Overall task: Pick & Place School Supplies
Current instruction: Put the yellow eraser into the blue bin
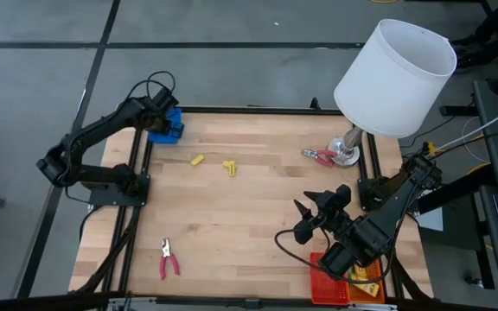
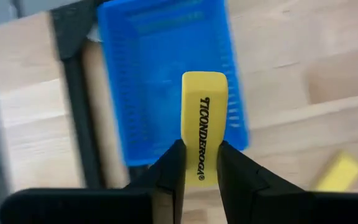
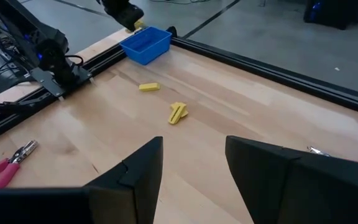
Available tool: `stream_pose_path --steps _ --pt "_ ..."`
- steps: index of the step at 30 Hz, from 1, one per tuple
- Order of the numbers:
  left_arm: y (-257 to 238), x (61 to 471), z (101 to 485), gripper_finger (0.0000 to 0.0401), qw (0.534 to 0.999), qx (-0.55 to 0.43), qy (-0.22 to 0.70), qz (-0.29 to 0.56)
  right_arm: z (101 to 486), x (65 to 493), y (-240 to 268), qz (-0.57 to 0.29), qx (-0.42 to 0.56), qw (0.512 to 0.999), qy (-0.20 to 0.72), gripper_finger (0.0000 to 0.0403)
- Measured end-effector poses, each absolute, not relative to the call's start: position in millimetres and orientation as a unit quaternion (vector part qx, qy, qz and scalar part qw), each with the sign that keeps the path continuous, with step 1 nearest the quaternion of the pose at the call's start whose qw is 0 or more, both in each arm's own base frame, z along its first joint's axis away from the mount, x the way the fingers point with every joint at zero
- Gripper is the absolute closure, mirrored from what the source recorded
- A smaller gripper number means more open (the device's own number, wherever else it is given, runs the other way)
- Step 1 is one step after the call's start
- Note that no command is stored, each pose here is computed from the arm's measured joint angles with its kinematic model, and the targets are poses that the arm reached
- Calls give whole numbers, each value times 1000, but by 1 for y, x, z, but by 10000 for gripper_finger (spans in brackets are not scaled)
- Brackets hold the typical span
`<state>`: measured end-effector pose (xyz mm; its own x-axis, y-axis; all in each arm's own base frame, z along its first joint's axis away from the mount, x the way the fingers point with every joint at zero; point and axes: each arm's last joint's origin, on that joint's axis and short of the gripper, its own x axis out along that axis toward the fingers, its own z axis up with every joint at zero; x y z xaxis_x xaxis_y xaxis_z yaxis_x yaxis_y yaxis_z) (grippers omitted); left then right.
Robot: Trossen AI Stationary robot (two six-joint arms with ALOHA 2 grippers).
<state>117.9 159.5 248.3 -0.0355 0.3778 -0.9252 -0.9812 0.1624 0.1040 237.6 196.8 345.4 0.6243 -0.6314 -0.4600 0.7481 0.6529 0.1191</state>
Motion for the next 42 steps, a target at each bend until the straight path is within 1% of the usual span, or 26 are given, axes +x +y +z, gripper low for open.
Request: stream_pose_path --steps 3,10,15,20,27,35,37,38,40,42 --pt "165 125 245 333 616 -348 435 558 345 238 197 -388 153 888 192 224" --pt "186 135 238 335 596 -387 377 595 346 238 197 -391 159 889 180 224" --pt "201 132 229 336 560 -421 342 627 346 238 197 -390 160 888 182 224" --pt "210 129 218 334 533 -441 348 633 345 237 198 -391 172 885 184 224" --pt "213 129 215 289 523 -440 344 644 345 235 200 -387 174 886 187 224" --pt "216 130 216 246 536 -431 336 644 345 235 200 -387 174 886 188 224" --pt "216 132 217 240 552 -439 339 622 345 235 200 -387 175 886 188 224" --pt "215 134 219 238 575 -442 342 597 345 235 200 -387 175 886 189 224" --pt "212 146 224 236 640 -439 348 526 345 235 200 -387 176 885 189 224" --pt "201 161 226 238 701 -433 373 427 345 235 200 -387 175 885 189 224"
